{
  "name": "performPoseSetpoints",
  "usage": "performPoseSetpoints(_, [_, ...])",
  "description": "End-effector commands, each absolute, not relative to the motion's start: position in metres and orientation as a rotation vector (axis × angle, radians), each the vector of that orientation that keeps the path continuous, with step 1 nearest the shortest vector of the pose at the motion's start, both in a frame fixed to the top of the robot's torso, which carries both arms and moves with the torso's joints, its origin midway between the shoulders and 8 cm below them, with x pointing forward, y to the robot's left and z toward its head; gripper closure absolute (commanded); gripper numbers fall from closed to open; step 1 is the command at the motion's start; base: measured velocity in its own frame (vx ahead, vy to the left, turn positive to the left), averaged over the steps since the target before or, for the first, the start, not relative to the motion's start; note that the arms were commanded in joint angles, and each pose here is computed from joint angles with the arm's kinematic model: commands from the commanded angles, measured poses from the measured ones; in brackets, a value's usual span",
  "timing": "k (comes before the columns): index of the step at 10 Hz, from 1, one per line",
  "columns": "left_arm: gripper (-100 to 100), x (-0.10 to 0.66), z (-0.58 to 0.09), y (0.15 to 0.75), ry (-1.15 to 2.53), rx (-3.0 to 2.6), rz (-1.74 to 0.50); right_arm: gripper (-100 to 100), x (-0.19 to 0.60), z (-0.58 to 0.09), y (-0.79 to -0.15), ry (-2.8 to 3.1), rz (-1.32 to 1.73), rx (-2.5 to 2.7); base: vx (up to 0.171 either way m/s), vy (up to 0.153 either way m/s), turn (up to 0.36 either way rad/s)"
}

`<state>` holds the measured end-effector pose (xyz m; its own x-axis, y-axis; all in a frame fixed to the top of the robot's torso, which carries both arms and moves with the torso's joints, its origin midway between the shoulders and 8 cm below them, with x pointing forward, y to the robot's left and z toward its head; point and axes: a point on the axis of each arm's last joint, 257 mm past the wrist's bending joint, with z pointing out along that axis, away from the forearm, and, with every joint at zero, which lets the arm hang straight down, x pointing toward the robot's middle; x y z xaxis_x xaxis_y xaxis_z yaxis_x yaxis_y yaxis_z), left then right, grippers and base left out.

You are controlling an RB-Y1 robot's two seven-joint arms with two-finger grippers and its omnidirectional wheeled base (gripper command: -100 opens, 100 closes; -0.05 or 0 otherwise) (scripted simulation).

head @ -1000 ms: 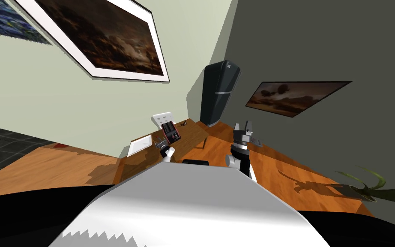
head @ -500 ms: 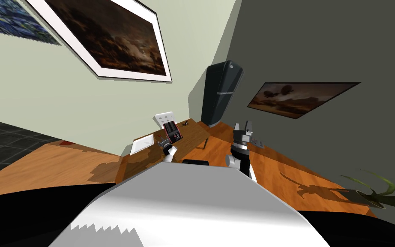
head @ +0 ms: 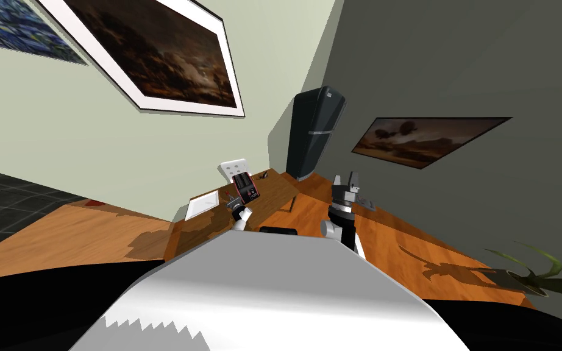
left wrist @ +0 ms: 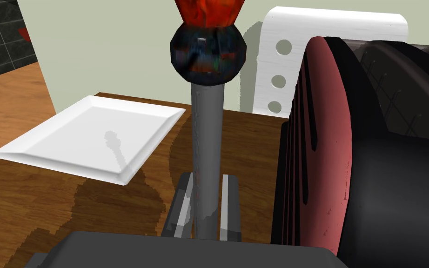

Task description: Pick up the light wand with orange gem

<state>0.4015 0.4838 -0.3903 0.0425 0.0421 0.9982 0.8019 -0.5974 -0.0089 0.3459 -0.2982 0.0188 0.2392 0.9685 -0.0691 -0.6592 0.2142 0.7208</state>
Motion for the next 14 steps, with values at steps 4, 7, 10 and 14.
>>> performPoseSetpoints(4, [100, 0.362, -0.403, 0.536, -0.902, -1.695, -1.549, 0, 0.346, 0.019, -0.298, 0.587, 1.223, 0.637, -0.01, -0.071, -0.162])
performPoseSetpoints(7, [100, 0.335, -0.405, 0.571, -0.935, -1.663, -1.516, 0, 0.346, 0.019, -0.298, 0.588, 1.223, 0.637, -0.012, -0.09, -0.147])
performPoseSetpoints(10, [100, 0.293, -0.403, 0.622, -0.984, -1.61, -1.472, 0, 0.346, 0.019, -0.298, 0.588, 1.224, 0.637, -0.016, -0.11, -0.247])
performPoseSetpoints(14, [0, 0.274, -0.4, 0.645, -1.007, -1.581, -1.453, 0, 0.346, 0.019, -0.298, 0.588, 1.223, 0.637, -0.002, -0.076, -0.125])
